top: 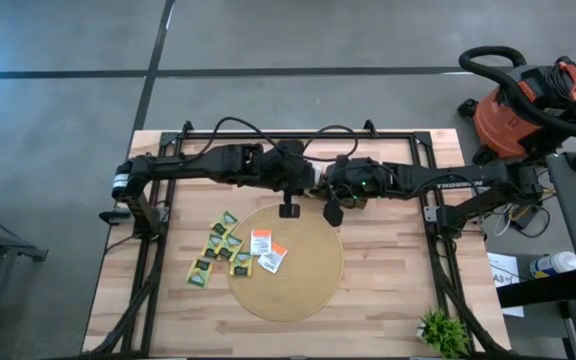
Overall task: Pick & Place Tea
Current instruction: Put the lemon tea bag into the middle section of the wooden organizer
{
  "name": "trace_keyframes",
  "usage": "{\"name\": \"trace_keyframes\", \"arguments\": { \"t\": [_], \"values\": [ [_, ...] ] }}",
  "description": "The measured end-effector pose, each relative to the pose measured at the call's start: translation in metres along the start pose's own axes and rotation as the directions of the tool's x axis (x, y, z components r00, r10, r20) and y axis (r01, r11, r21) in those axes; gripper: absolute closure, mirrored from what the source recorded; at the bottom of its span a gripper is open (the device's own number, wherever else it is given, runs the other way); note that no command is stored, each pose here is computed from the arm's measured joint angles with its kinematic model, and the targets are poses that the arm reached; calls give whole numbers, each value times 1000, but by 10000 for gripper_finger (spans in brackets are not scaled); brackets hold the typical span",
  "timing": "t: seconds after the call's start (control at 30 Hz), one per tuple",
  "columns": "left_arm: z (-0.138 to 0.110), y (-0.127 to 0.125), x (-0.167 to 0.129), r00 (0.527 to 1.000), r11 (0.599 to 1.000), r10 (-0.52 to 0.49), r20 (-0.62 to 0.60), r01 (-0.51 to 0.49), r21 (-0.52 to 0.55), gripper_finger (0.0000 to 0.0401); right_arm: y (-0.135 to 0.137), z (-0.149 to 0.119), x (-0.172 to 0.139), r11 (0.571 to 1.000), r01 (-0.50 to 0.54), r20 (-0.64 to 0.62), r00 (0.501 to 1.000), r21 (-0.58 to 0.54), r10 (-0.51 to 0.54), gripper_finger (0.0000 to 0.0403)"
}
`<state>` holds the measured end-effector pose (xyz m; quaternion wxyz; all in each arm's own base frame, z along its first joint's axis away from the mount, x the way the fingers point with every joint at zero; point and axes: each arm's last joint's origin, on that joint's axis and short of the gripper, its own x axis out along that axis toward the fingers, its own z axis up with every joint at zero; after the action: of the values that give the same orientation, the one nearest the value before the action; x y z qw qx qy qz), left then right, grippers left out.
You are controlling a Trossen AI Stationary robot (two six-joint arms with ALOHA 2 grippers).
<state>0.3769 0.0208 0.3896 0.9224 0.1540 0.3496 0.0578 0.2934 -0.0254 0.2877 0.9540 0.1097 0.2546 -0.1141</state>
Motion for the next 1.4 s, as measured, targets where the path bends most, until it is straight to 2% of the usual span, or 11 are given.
{"name": "trace_keyframes", "arguments": {
  "t": [0.13, 0.33, 0.53, 0.73, 0.87, 0.93, 1.0, 1.1, 1.17, 1.23, 1.4],
  "values": [
    [-1, 0, 0, 1000, 999, 13, -10, -13, -37, 336, 0, 0, 0, 1000, 1, -1, 1000, 18, -1, 388],
    [-8, 5, -11, 976, 976, 190, -110, -200, -82, 276, 0, 0, 0, 999, 8, 1, 1000, 48, -8, 389],
    [-18, 9, -40, 981, 961, 151, -117, -174, -213, 268, -1, 2, -4, 998, 29, 25, 999, 50, -31, 389],
    [-43, 5, -41, 985, 919, 165, -52, -173, -354, 268, -2, 13, -10, 998, 11, 125, 992, 67, -19, 390],
    [-65, -1, -40, 981, 859, 175, 87, -109, -500, 268, -4, 24, -15, 996, -11, 225, 974, 94, -10, 390],
    [-74, -4, -43, 958, 817, 199, 209, -44, -575, 268, -5, 28, -17, 993, -23, 262, 965, 115, -8, 390],
    [-82, -6, -47, 904, 776, 235, 358, 48, -629, 268, -4, 32, -18, 989, -44, 302, 953, 138, 1, 390],
    [-96, -7, -50, 796, 726, 286, 533, 183, -663, 268, -3, 37, -20, 987, -80, 355, 934, 142, 25, 390],
    [-107, -8, -49, 761, 690, 294, 579, 250, -679, 268, -2, 40, -21, 983, -98, 386, 922, 152, 33, 390],
    [-116, -10, -44, 760, 663, 275, 589, 294, -688, 268, -1, 43, -22, 978, -117, 409, 912, 170, 38, 390],
    [-118, -13, -39, 746, 648, 241, 620, 352, -676, 268, 1, 47, -25, 968, -183, 449, 889, 172, 88, 390]
  ]
}}
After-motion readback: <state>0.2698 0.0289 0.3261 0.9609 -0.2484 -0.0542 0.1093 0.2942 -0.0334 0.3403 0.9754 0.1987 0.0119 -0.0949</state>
